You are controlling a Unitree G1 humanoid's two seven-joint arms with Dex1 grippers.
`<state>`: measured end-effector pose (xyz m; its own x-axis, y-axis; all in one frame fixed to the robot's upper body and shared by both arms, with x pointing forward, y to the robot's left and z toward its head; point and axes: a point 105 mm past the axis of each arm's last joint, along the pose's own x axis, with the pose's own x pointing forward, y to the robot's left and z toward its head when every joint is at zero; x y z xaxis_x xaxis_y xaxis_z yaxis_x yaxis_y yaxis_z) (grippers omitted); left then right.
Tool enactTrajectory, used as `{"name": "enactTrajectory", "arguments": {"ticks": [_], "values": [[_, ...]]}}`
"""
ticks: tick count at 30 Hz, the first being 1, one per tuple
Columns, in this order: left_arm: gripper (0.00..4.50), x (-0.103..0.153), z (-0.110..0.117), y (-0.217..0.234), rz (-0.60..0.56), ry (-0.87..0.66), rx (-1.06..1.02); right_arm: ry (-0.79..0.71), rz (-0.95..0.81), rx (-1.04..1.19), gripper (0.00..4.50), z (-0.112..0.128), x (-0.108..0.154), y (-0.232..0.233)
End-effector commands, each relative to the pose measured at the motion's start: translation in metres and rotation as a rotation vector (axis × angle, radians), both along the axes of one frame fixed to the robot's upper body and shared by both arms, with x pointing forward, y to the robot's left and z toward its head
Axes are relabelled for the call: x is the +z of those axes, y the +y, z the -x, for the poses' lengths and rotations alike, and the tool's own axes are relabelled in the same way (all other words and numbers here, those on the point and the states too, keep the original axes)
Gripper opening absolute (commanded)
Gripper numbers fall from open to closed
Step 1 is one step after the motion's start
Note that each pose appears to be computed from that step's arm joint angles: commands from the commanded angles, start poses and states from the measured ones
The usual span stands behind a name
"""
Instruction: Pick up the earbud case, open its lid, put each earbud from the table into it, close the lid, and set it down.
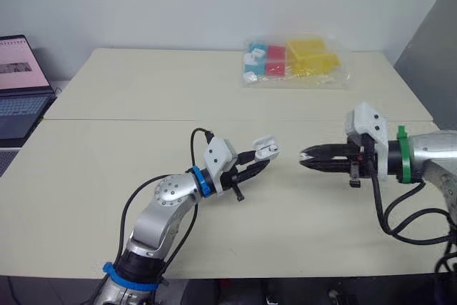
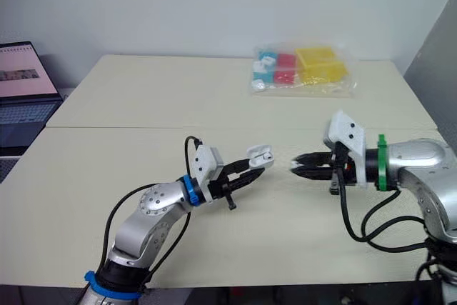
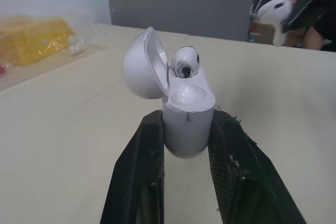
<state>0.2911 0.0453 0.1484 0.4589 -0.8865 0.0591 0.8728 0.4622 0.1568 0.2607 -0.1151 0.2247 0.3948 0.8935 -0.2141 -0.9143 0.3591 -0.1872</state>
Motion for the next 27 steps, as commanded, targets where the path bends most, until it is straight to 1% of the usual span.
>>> {"name": "enactTrajectory", "arguments": {"ticks": [1,6,10,12,16,20,27], "values": [[0.78,0.016,-0.002,-0.003,0.04,-0.042,-0.016,-0.123,-0.161,-0.061,0.44,-0.003,0.022,0.008],[0.78,0.024,-0.008,-0.004,0.043,-0.053,-0.029,-0.123,-0.293,-0.054,0.44,0.006,0.016,0.038],[0.78,0.029,-0.01,-0.003,0.051,-0.054,-0.032,-0.188,-0.337,-0.076,0.44,0.001,0.014,0.051],[0.78,0.029,-0.01,-0.003,0.051,-0.053,-0.033,-0.208,-0.345,-0.081,0.44,-0.001,0.013,0.054],[0.78,0.031,-0.009,-0.004,0.05,-0.053,-0.045,-0.243,-0.347,-0.108,0.44,-0.008,-0.001,0.06],[0.78,0.032,-0.011,-0.002,0.047,-0.056,-0.045,-0.27,-0.363,-0.157,0.44,-0.019,-0.008,0.057],[0.78,0.033,-0.012,0.0,0.043,-0.059,-0.042,-0.29,-0.358,-0.194,0.44,-0.027,-0.017,0.052]]}}
